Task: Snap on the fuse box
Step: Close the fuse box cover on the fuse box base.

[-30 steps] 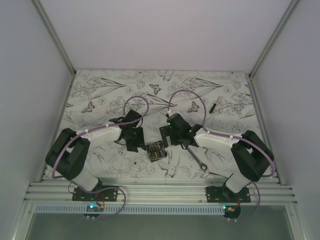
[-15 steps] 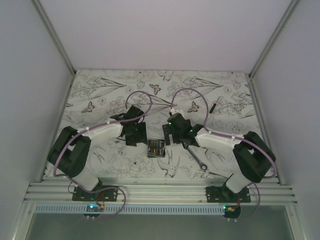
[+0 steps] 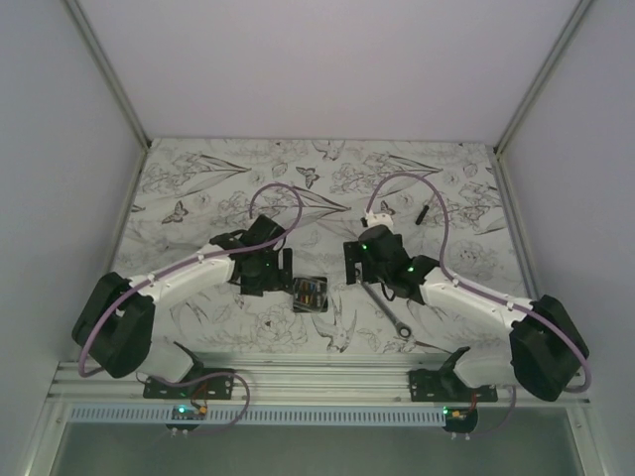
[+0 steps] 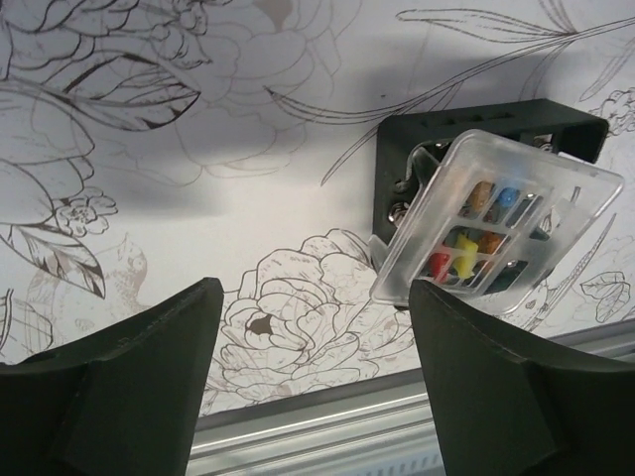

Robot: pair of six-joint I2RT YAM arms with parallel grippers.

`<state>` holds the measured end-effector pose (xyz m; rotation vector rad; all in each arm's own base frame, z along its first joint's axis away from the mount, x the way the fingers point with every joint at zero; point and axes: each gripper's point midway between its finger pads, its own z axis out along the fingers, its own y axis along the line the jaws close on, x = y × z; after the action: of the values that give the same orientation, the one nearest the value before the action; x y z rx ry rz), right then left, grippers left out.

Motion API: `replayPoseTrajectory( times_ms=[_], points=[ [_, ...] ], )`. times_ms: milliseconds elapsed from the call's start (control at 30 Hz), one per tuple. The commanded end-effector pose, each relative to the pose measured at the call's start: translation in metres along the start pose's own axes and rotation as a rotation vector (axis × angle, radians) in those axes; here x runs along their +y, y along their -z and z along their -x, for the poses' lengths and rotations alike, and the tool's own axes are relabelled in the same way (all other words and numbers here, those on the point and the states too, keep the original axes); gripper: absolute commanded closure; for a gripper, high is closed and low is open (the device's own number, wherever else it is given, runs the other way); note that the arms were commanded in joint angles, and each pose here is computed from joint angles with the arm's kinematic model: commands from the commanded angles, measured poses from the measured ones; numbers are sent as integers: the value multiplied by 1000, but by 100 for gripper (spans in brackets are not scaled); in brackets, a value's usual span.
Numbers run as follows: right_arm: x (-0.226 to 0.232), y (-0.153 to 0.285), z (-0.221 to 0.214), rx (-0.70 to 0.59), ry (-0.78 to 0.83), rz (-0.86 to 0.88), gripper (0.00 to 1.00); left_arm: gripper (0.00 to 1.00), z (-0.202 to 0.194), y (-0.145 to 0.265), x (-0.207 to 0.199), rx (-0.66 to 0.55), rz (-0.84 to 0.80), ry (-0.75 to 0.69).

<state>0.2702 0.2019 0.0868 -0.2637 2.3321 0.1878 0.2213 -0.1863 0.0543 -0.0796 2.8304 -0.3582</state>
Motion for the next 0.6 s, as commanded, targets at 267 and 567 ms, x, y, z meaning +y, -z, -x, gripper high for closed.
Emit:
replayPoseTrajectory(
  times_ms=[267, 567],
  points=[
    [59, 30, -1, -32, -124, 386, 1, 30, -19, 20, 6, 64, -67, 122],
    [93, 25, -5, -6, -209, 555, 15, 49, 0, 13, -30, 71, -264, 76]
  ],
)
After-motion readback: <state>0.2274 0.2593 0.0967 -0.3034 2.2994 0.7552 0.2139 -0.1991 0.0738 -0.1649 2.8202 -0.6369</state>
